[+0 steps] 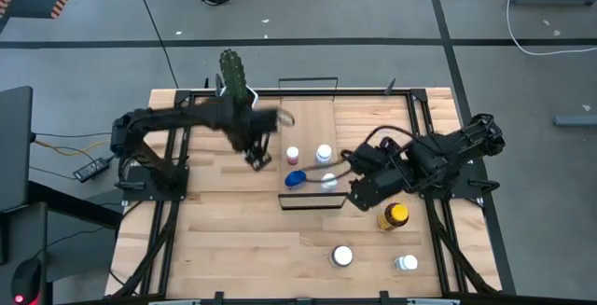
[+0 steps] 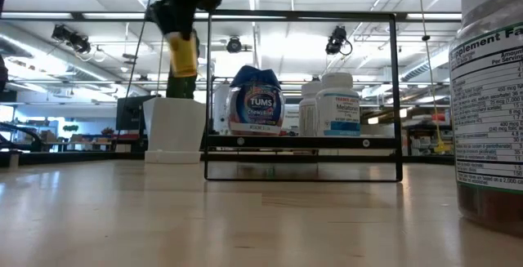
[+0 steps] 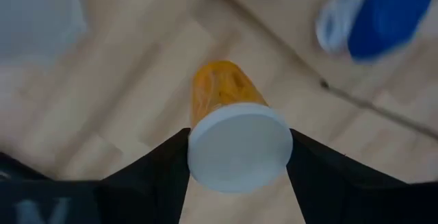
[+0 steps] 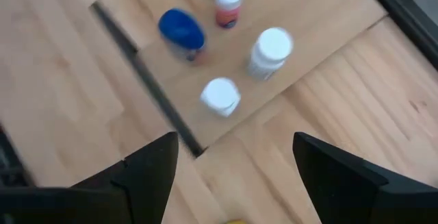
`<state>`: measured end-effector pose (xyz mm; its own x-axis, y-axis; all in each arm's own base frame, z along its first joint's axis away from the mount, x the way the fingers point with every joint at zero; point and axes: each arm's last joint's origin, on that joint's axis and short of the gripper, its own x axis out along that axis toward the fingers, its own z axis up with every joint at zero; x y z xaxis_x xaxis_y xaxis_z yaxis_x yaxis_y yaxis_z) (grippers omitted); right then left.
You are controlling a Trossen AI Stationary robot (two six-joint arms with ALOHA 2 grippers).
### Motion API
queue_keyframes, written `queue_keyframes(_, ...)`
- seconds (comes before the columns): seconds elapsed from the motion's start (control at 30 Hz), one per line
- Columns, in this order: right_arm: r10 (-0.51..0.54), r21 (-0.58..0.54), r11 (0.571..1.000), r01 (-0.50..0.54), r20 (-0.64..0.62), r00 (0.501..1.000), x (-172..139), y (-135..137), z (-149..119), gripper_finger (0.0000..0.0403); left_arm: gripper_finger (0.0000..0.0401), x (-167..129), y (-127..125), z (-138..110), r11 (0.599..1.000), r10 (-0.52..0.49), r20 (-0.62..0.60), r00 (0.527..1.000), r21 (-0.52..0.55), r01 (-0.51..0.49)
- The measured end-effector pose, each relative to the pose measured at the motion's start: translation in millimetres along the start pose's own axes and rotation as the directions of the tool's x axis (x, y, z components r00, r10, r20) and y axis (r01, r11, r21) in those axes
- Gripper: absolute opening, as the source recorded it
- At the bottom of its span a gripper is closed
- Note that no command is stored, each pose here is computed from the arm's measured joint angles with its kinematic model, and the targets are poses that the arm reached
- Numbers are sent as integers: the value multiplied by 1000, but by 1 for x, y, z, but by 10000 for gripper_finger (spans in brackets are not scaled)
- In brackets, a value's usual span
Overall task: Pick and place medicine bottles onto shelf by color
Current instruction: Put the orange medicine bottle on the shelf
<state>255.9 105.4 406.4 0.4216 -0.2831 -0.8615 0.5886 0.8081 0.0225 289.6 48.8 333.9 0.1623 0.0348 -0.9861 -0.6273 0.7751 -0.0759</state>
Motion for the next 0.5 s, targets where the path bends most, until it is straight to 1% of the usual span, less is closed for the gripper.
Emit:
queue_keyframes(0.1, -23, 54, 998, 23, 11, 1000, 3, -12, 12, 296, 219, -9, 21, 21, 1000, 18, 69, 997, 21, -20)
queue_keyframes(0.23, -49, 120, 992, 46, 22, 999, 5, -30, 26, 296, 225, -8, 41, 48, 995, 36, 96, 995, 86, -45)
queue_keyframes(0.37, -60, 180, 982, 52, 37, 998, 0, -53, 37, 296, 227, 5, 48, 72, 984, 50, 80, 996, 167, -63)
queue_keyframes(0.5, -66, 245, 968, 50, 61, 996, -8, -73, 44, 296, 228, 20, 48, 95, 974, 60, 58, 997, 214, -71)
